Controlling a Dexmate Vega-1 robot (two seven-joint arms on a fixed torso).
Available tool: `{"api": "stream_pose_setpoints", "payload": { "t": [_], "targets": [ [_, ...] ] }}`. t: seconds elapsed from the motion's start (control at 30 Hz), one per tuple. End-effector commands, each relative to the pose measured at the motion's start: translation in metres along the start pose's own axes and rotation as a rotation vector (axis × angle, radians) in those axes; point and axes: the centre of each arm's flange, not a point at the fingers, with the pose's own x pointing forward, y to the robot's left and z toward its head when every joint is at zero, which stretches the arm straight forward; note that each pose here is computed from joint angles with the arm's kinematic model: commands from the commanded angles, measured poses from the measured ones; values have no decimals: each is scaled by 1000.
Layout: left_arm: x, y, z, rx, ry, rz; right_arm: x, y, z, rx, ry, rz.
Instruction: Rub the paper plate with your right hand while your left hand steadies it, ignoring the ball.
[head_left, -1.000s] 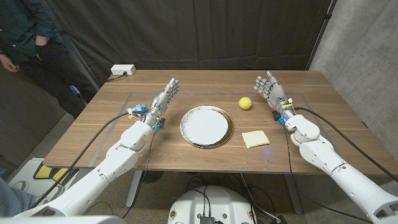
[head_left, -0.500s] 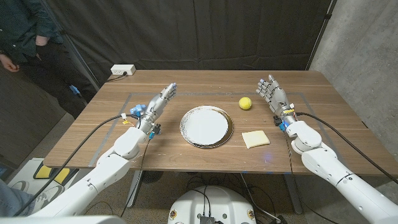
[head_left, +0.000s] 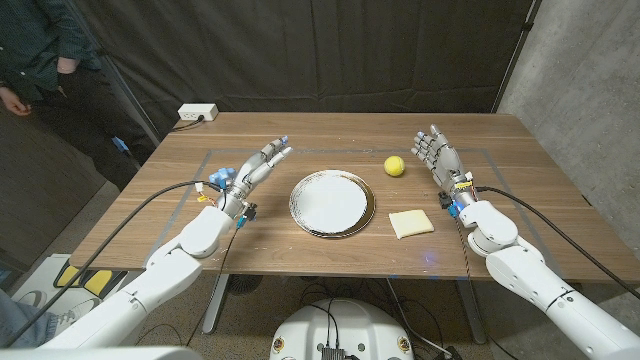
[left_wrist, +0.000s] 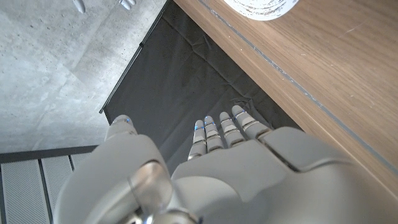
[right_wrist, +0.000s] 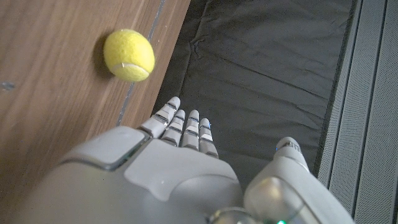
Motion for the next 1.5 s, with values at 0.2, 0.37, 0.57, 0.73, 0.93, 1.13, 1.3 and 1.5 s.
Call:
{"api": "stream_pose_setpoints", "payload": {
  "t": [0.2, 0.37, 0.57, 0.73, 0.93, 1.13, 1.3, 1.5],
  "targets": [
    [-13, 0, 11, 270, 8, 4, -20, 11, 5, -16, 4, -11],
    [-17, 4, 13, 325, 17, -3, -21, 16, 2, -19, 23, -7],
    [-22, 6, 15, 409, 43, -26, -29, 21, 3, -65, 18, -18],
    [-25, 4, 19, 473, 51, -48, -40, 20, 4, -35, -4, -30],
    [-30, 2, 26, 571, 52, -69, -49, 19, 7, -34, -33, -43],
    [-30, -2, 28, 646, 23, -80, -48, 23, 8, -28, -27, -31],
    [-28, -9, 25, 689, 14, -112, -45, 27, 8, -32, -16, -19],
    [-26, -18, 22, 712, 7, -171, -42, 30, 10, -39, -9, -7]
  ]
}}
